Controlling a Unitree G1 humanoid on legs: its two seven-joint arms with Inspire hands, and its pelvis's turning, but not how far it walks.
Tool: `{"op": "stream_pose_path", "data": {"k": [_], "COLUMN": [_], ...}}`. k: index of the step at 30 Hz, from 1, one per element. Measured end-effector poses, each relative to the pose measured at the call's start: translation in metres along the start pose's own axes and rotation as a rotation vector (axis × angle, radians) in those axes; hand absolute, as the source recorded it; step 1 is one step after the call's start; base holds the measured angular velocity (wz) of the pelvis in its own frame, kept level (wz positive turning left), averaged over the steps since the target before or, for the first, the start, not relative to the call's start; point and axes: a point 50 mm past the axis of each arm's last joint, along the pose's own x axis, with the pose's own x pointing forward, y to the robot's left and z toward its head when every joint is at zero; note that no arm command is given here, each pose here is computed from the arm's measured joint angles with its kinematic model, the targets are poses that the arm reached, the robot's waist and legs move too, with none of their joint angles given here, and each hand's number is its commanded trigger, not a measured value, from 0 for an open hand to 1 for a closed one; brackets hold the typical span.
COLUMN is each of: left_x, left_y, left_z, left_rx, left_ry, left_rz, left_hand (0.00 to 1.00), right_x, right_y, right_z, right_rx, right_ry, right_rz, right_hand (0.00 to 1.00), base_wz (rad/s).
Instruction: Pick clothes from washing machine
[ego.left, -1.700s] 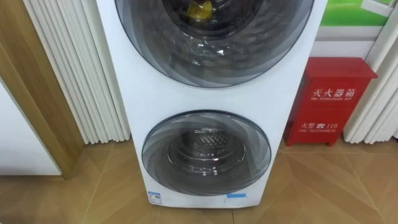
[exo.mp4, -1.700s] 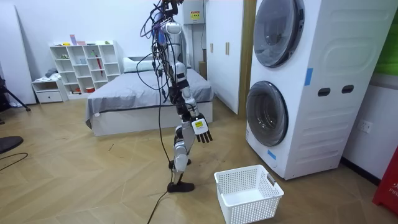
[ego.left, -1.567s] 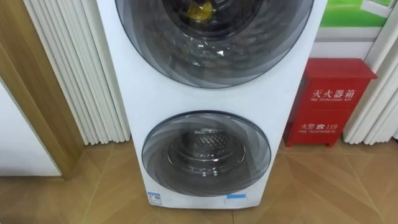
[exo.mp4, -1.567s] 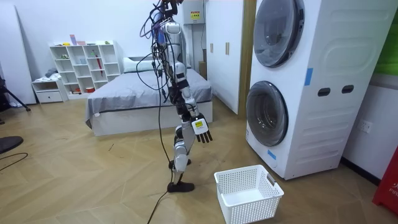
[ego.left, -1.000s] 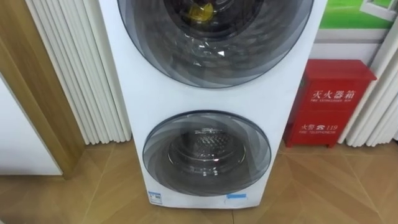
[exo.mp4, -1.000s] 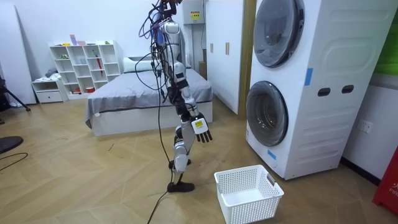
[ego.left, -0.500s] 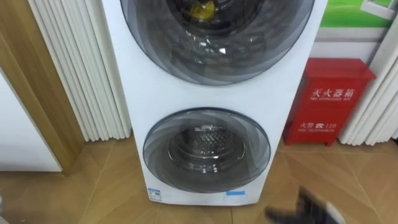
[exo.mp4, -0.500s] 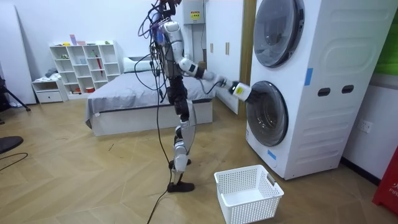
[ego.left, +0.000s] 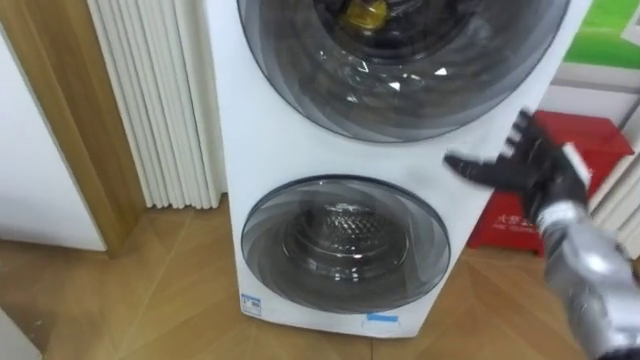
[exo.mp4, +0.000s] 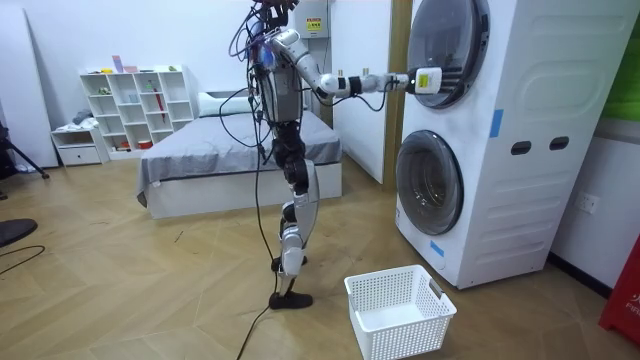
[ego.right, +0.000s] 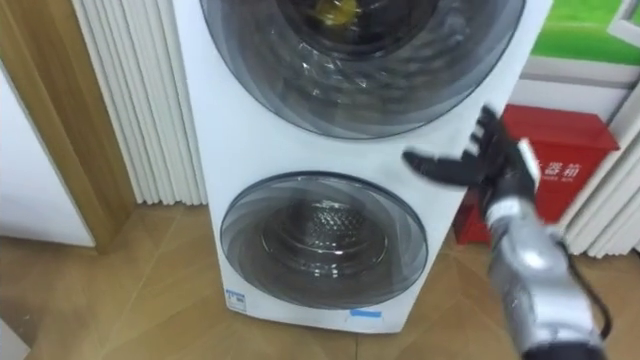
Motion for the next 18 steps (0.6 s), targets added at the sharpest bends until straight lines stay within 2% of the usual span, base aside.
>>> {"op": "stream_pose_path", "data": {"k": [5, 12, 18], "left_x": [-0.002, -0.002, -0.001], "left_y": [0.004, 0.011, 0.016], "left_z": [-0.007, -0.005, -0.002], "left_rx": [-0.001, 0.058, 0.061], "left_ry": [0.008, 0.014, 0.017], "left_rz": [0.013, 0.045, 0.060], "left_hand": [0.00, 0.00, 0.00], "right_x": [0.010, 0.029, 0.031], "right_y": [-0.004, -0.035, -0.048], "right_z": [0.015, 0.036, 0.037], "right_rx": [0.033, -0.038, -0.061], "right_ry": [0.000, 0.054, 0.084], "right_rz": [-0.002, -0.099, -0.146], "right_hand": [0.00, 0.00, 0.00], "base_wz": [0.07, 0.05, 0.07]}}
